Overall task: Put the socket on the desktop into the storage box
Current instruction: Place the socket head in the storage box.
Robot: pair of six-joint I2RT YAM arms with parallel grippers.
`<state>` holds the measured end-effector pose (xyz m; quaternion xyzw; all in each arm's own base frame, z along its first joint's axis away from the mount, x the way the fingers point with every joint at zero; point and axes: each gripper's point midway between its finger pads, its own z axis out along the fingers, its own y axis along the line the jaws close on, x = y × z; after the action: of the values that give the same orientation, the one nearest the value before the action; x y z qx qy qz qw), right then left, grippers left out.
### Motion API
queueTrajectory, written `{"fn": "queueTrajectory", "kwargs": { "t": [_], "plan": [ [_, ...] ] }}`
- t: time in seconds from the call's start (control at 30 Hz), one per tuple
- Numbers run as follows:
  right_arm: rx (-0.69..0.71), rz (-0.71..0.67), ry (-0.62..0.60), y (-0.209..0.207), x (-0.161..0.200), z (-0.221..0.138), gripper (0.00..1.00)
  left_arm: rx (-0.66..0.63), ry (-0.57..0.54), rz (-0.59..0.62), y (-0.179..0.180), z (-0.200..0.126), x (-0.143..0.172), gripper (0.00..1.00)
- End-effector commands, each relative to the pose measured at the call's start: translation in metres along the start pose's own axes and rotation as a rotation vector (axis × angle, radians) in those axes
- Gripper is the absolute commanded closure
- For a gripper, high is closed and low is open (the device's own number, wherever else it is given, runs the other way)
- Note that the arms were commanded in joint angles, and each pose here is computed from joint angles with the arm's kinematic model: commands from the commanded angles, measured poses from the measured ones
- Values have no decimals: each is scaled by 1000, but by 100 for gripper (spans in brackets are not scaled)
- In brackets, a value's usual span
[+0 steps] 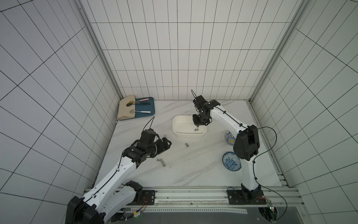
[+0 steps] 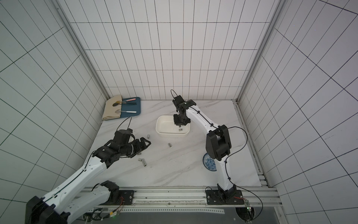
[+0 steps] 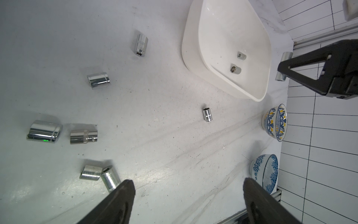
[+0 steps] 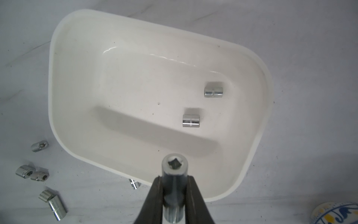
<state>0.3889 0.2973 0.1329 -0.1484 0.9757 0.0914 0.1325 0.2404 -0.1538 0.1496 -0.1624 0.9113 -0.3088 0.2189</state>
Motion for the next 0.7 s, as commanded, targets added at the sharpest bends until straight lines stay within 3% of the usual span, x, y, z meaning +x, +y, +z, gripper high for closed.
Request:
{"fn": "queueTrajectory", "kwargs": {
  "t": [0.0, 0.67],
  "plan": [
    [-6, 11, 35, -4, -5, 6, 86, 22, -11, 16, -8, -9, -4, 9],
    [7, 67, 119, -15, -18, 80, 83, 10, -9, 0, 2, -10, 2, 9]
  ]
}}
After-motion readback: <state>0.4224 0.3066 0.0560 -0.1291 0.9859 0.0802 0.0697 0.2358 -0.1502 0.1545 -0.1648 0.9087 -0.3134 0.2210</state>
